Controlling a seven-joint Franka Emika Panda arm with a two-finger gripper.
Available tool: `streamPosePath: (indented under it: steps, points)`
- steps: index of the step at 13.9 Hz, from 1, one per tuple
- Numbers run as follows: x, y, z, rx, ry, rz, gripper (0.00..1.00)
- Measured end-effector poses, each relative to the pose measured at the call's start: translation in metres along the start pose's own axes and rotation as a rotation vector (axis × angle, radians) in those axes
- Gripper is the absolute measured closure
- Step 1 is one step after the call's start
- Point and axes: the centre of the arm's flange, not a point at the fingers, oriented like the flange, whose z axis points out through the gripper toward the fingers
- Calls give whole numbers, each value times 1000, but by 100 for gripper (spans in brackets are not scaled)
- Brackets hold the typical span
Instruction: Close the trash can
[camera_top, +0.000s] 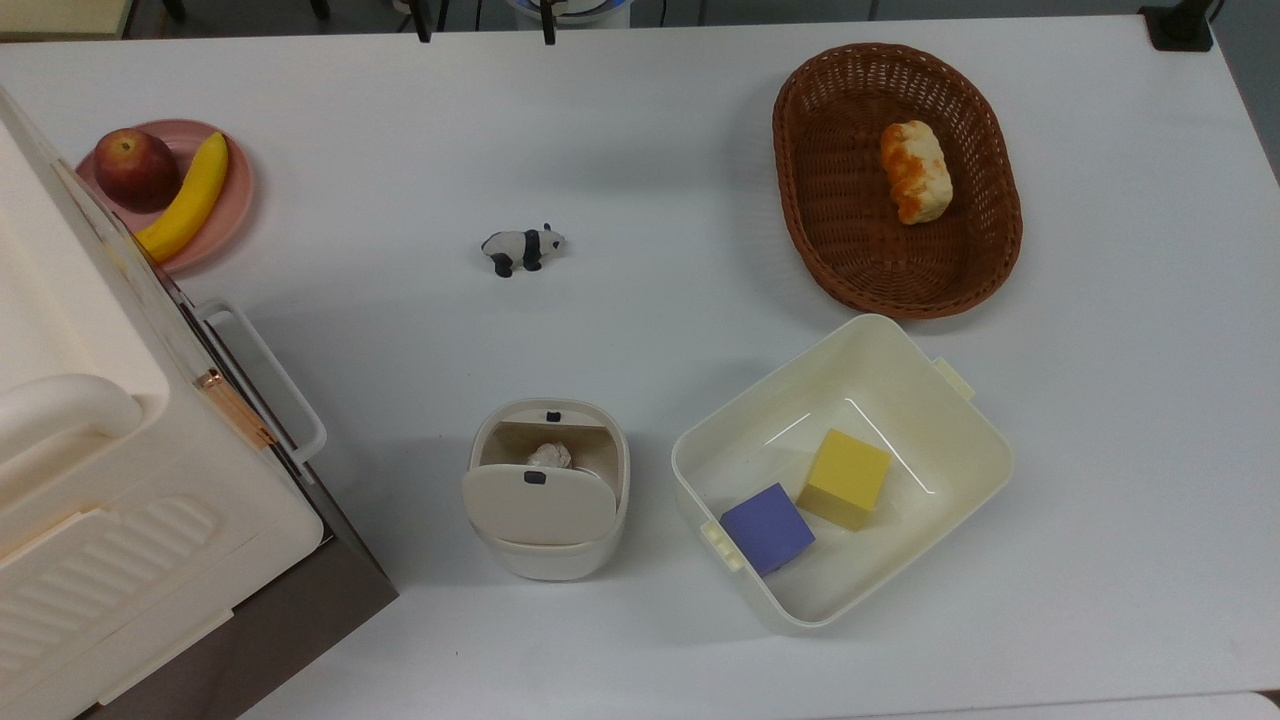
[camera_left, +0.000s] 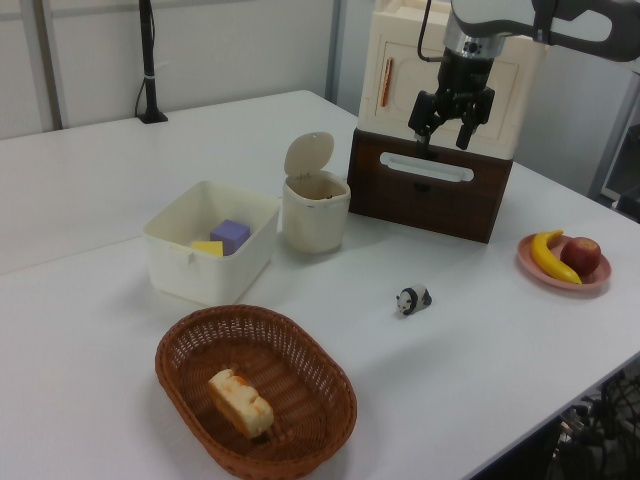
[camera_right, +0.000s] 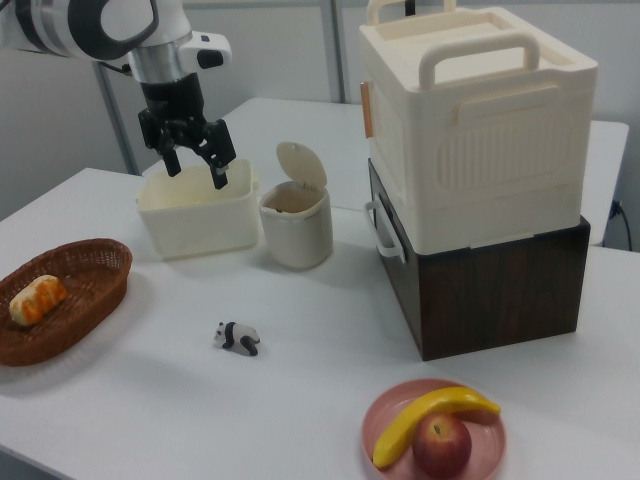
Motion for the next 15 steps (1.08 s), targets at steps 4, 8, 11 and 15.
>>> streamPosePath:
  steps: [4, 8, 11, 15]
  points:
    - [-6, 13, -14, -1, 25, -43, 0]
    - [-9, 11, -18, 3, 32, -58, 0]
    - [-9, 10, -18, 4, 31, -60, 0]
    - [-8, 8, -16, 5, 27, -71, 1]
